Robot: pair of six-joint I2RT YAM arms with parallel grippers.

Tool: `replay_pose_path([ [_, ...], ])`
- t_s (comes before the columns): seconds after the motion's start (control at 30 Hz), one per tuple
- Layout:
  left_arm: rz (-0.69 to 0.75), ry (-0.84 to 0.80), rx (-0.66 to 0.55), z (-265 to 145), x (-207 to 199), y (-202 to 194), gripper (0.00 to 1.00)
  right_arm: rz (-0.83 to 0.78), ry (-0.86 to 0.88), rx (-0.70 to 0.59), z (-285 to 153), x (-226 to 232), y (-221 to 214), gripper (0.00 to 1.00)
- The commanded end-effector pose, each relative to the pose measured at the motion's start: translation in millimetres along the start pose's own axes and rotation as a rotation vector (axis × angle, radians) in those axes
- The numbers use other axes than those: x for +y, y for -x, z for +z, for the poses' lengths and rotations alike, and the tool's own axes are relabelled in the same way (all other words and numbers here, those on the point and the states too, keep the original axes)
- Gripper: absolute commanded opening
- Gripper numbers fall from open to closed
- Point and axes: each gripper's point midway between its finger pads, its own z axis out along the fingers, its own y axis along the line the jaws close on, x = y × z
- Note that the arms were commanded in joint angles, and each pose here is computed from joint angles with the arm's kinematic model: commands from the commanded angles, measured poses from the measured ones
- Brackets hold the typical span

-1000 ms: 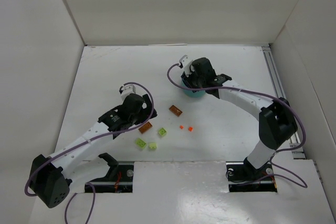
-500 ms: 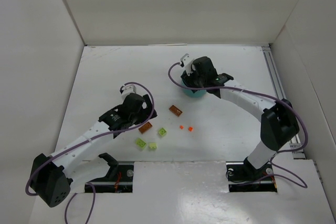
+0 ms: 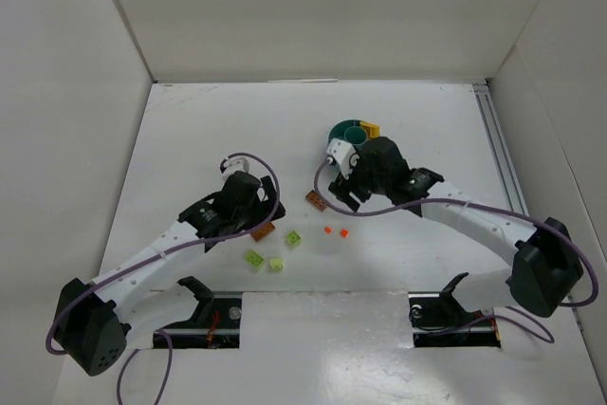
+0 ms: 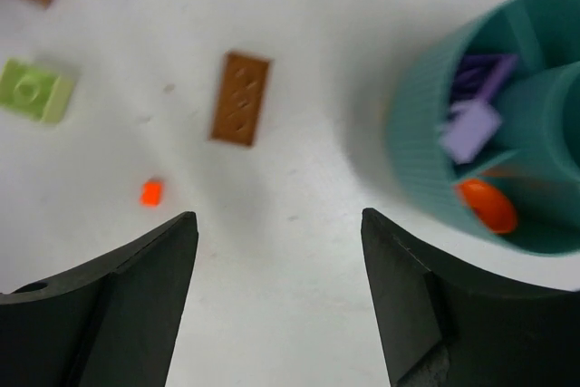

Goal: Sort the legos into containers by color

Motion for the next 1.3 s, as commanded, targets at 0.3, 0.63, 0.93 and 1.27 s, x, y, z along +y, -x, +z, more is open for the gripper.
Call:
replay_pose_path([
  [0.3,-0.037,-0.049,0.007,0.7,-5.2,-4.1,0.99,0.072,0.208,0.137,9.3,90.8,-81.2,0.76],
  [0.63,-0.013,-0.045,0.021,2.6,-3.9,-7.0,0.99,0.077,0.189,0.218,31.5,112.6,-102.3,0.69],
  [0.93,-0.003,-0.035,0.018,-1.2,-1.4,-5.8,0.99,0.151,0.064,0.282,31.6,99.7,-124.6,0.39],
  [1.27,-0.03,-0.066,-0.022,-12.2,-3.5,0.4,0.99,0.148,0.049,0.262,42.5,103.9,-119.3,0.31],
])
